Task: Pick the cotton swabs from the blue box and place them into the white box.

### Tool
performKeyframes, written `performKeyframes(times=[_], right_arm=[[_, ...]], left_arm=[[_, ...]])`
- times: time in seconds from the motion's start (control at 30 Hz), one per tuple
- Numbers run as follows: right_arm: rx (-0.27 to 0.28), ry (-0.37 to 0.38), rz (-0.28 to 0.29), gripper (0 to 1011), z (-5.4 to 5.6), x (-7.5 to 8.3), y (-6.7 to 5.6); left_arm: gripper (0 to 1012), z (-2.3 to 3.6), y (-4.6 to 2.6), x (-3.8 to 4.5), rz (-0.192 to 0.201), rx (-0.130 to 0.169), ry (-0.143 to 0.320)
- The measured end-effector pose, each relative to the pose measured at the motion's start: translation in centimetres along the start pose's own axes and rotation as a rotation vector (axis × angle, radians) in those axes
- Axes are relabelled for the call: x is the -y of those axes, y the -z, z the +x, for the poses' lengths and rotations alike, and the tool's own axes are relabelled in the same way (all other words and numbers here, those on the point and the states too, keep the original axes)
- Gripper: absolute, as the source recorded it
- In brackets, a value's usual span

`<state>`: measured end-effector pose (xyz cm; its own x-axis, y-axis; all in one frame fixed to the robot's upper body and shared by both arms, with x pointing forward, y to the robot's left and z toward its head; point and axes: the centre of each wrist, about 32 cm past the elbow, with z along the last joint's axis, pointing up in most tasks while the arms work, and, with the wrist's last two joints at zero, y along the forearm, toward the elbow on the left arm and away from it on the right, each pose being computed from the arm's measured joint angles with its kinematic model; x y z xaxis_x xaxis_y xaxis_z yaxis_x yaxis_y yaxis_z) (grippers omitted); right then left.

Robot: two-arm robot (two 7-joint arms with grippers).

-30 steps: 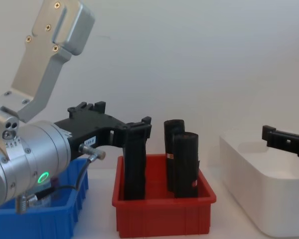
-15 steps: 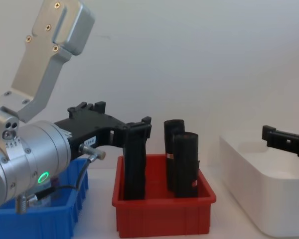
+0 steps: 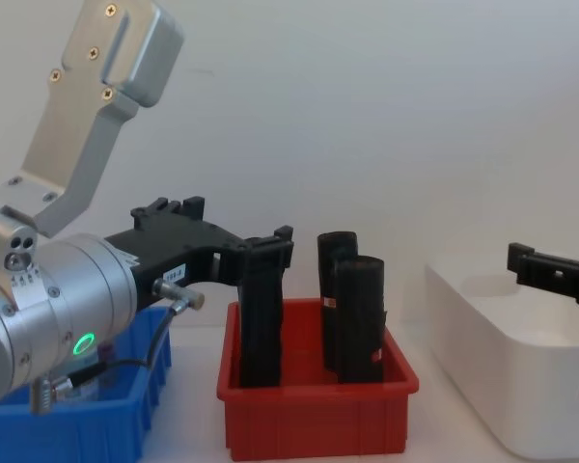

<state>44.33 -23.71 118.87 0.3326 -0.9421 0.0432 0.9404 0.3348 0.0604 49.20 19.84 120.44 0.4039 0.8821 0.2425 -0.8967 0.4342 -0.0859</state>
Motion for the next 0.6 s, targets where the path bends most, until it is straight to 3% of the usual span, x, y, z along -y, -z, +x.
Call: performKeyframes(times=[0.6], right_arm=[[0.0,0.0,0.0,1002,0.0,0.0,0.0]], left_arm=[[1004,0.03,-0.01,0.01,0.0,0.0,-0.001]])
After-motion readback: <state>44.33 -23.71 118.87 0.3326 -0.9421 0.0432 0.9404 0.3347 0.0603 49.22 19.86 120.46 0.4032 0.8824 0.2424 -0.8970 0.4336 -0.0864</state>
